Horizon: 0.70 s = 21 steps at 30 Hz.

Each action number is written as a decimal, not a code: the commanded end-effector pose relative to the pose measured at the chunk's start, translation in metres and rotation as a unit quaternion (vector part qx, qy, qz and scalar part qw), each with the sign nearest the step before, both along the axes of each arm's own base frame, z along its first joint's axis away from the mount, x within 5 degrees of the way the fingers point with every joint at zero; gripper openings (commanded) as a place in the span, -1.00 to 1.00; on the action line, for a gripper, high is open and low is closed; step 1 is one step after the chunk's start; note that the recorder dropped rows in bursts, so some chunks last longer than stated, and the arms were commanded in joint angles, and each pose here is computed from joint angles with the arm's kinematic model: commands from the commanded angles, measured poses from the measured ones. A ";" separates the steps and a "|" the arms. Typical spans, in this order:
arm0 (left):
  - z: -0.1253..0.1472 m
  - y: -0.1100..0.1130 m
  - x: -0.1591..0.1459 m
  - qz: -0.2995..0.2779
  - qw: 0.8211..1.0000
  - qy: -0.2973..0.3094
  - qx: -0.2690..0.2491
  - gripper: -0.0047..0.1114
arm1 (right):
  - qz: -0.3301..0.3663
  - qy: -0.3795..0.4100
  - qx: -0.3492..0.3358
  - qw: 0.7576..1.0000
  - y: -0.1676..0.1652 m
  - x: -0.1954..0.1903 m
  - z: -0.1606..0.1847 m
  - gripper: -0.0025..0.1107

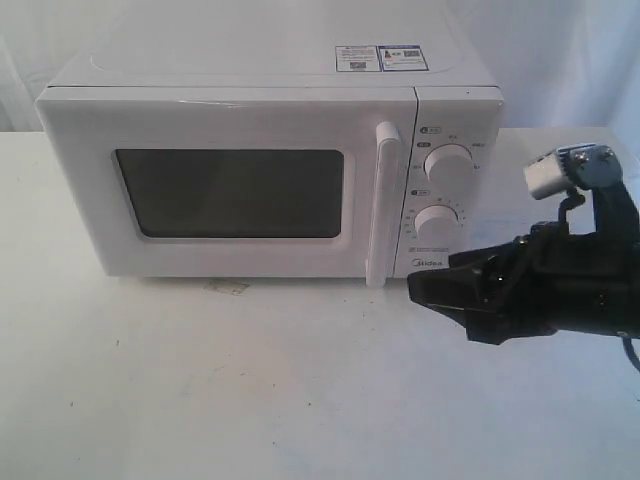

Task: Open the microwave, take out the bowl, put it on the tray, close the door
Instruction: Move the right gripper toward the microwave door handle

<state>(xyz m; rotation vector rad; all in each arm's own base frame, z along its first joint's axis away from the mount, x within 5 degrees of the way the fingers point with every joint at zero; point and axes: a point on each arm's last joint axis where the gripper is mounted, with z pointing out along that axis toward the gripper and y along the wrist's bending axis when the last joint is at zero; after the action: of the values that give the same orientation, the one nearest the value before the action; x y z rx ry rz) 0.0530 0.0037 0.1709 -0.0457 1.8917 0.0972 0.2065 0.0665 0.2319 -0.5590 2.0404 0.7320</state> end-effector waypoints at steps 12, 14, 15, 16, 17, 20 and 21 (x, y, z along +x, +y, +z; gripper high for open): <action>0.000 0.000 0.000 0.001 1.000 -0.004 -0.006 -0.92 | 0.059 -0.166 -0.039 0.984 0.005 0.030 0.022 0.07; 0.000 0.000 0.000 0.001 1.000 -0.004 -0.006 -0.92 | 0.054 -0.175 -0.044 0.982 0.004 0.034 0.027 0.07; 0.000 0.000 0.000 0.001 1.000 -0.004 -0.006 -0.92 | 0.051 -0.176 -0.047 0.982 0.003 0.035 0.028 0.07; 0.000 0.000 0.000 0.001 1.000 -0.004 -0.006 -0.92 | 0.048 -0.178 -0.051 0.982 0.003 0.037 0.029 0.07; 0.000 0.000 0.000 0.001 1.000 -0.004 -0.006 -0.92 | 0.044 -0.178 -0.057 0.981 0.004 0.039 0.030 0.07; 0.000 0.000 0.000 0.001 1.000 -0.004 -0.006 -0.92 | 0.045 -0.176 -0.066 0.981 0.009 0.045 0.029 0.07; 0.000 0.000 0.000 0.001 1.000 -0.004 -0.006 -0.92 | 0.046 -0.175 -0.069 0.981 0.011 0.047 0.029 0.07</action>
<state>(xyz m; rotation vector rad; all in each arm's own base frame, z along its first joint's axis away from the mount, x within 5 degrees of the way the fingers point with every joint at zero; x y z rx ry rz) 0.0530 0.0037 0.1709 -0.0457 1.8917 0.0972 0.2479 0.0724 0.2606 -0.7860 1.7533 0.5274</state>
